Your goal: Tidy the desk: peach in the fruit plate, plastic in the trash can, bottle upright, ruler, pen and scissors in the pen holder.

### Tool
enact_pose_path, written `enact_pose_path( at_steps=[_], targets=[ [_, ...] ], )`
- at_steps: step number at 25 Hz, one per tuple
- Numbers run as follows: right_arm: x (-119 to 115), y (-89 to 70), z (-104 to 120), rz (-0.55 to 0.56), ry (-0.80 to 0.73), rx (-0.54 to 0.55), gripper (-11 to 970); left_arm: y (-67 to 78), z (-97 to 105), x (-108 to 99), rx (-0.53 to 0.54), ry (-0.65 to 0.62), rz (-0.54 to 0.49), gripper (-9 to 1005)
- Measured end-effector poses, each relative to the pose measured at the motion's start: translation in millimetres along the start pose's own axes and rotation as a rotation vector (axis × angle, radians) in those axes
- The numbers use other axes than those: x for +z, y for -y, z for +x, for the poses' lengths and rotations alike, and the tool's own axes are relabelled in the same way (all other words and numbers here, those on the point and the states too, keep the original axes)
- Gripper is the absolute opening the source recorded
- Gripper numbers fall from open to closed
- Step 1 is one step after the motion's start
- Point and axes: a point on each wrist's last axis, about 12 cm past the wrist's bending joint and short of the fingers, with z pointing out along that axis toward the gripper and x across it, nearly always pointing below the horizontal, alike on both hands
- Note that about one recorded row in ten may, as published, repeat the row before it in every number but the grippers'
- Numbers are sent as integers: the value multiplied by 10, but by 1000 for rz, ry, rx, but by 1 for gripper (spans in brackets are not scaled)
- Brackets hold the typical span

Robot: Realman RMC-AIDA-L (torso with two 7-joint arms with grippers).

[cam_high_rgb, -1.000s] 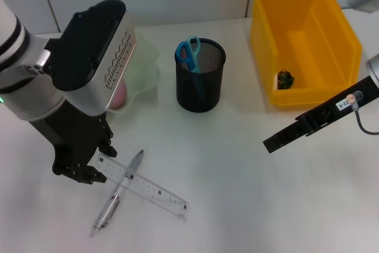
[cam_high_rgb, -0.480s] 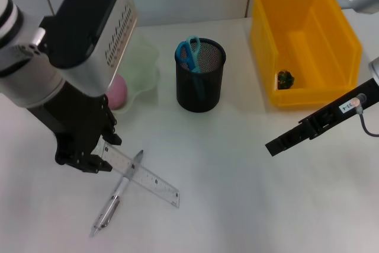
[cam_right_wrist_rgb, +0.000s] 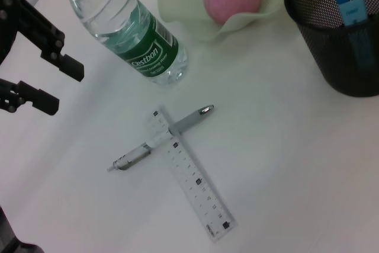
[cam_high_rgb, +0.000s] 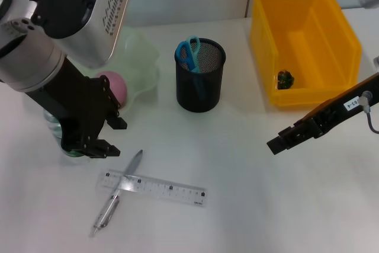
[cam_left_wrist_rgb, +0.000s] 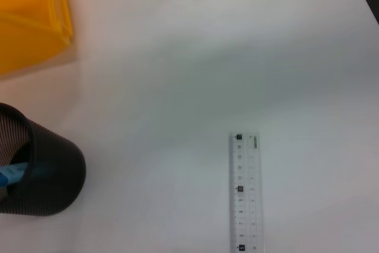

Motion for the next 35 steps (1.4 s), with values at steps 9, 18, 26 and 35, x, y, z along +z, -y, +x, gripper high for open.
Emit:
enact_pose_path(
  at_steps=[9, 18, 26, 35],
  targets=[
    [-58, 9, 64, -20, 15, -43, 536, 14, -53, -74, -54, 101, -14, 410],
    [-261, -18, 98, -103, 196, -171, 536, 30, 160, -213, -183, 386, -31, 411],
    [-452, -21, 160, -150, 449, -315, 536, 221, 548, -147, -338, 749, -44, 411],
    [-553, 39, 303, -143, 734, -434, 536, 578, 1014, -52, -442, 1139, -258, 411]
  ],
)
